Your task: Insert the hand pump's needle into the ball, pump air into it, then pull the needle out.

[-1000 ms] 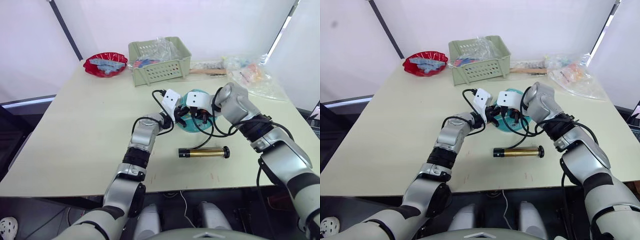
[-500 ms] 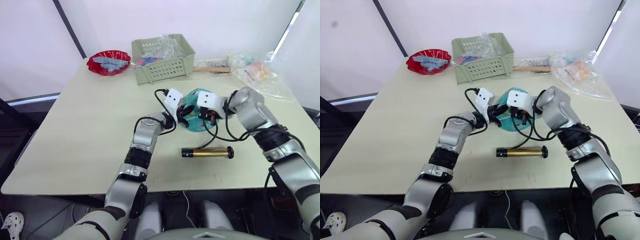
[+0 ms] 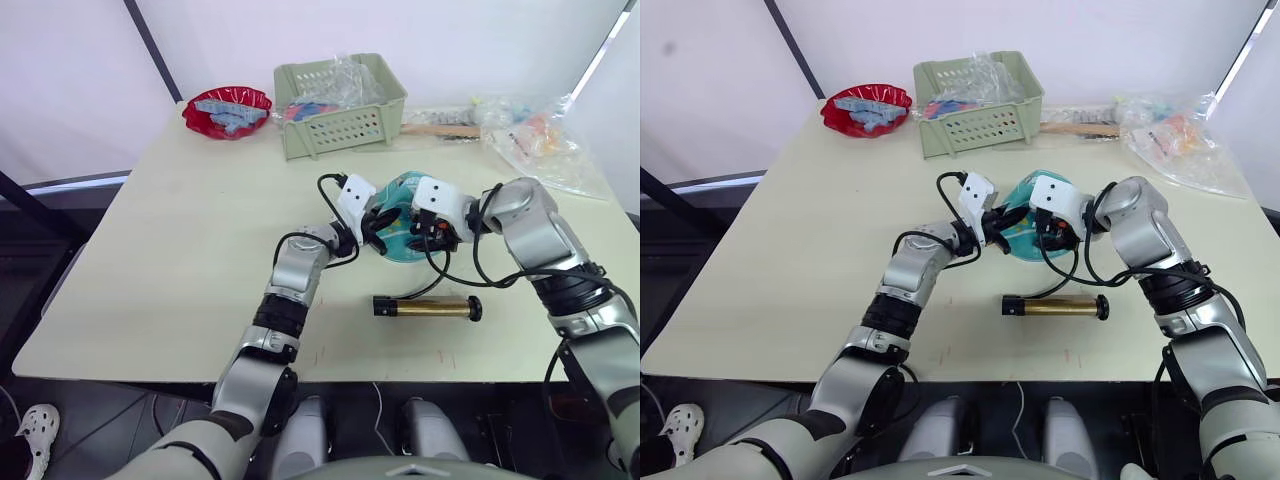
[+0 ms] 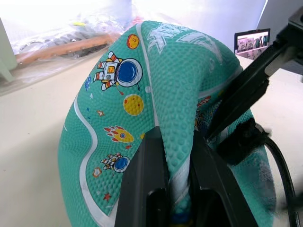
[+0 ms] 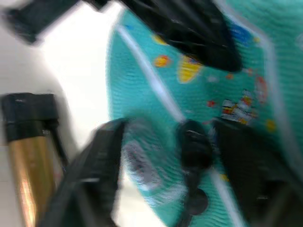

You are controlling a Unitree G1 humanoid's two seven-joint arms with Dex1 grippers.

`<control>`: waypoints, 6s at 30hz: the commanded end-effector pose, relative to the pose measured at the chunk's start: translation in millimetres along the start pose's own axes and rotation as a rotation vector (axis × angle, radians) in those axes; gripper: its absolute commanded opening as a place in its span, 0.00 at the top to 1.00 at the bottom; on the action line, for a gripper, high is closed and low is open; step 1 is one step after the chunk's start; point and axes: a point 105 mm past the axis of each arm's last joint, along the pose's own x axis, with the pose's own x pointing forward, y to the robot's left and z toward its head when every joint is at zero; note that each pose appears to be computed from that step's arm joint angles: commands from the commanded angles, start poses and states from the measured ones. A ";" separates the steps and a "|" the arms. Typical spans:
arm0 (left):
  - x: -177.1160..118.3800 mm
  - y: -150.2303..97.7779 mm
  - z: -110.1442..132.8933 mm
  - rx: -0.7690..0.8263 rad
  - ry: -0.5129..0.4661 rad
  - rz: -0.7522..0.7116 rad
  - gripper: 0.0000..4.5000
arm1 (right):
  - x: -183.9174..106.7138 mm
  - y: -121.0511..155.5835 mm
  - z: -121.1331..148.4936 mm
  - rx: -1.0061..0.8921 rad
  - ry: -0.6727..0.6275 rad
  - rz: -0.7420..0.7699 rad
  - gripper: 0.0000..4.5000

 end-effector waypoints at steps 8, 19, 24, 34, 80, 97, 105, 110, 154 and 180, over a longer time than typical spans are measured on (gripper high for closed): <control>7.6 -17.5 -10.8 -0.027 0.031 -0.059 0.99 | -58.9 0.3 13.1 0.125 -0.328 -0.122 0.01; 6.7 -19.8 -11.7 -0.021 0.034 -0.065 0.99 | -88.4 19.2 -14.0 0.271 -0.521 -0.265 0.01; 6.3 -16.8 -12.0 -0.013 0.039 -0.063 0.99 | -102.9 19.9 -26.8 0.313 -0.559 -0.345 0.01; 6.7 -13.2 -10.7 -0.008 0.037 -0.055 0.99 | -130.8 36.3 -62.6 0.313 -0.567 -0.403 0.01; -5.9 -22.3 68.2 0.089 -0.169 -0.095 0.00 | -171.0 73.3 -119.2 0.207 -0.693 -0.432 0.00; -102.9 -10.1 65.0 0.134 -0.166 -0.110 0.00 | -156.7 73.8 -125.8 0.224 -0.689 -0.410 0.00; -169.3 12.5 2.6 0.069 -0.046 -0.010 0.00 | -154.5 81.7 -145.1 0.239 -0.648 -0.412 0.00; -210.9 23.9 -30.6 0.066 0.026 0.068 0.00 | -161.7 85.6 -161.8 0.261 -0.619 -0.421 0.00; -128.2 -53.7 8.0 0.315 0.217 -0.640 0.00 | -183.4 108.9 -164.9 0.215 -0.624 -0.233 0.00; -10.2 -124.6 -19.8 0.301 0.384 -0.803 0.00 | -189.4 101.7 -150.5 0.171 -0.651 -0.320 0.00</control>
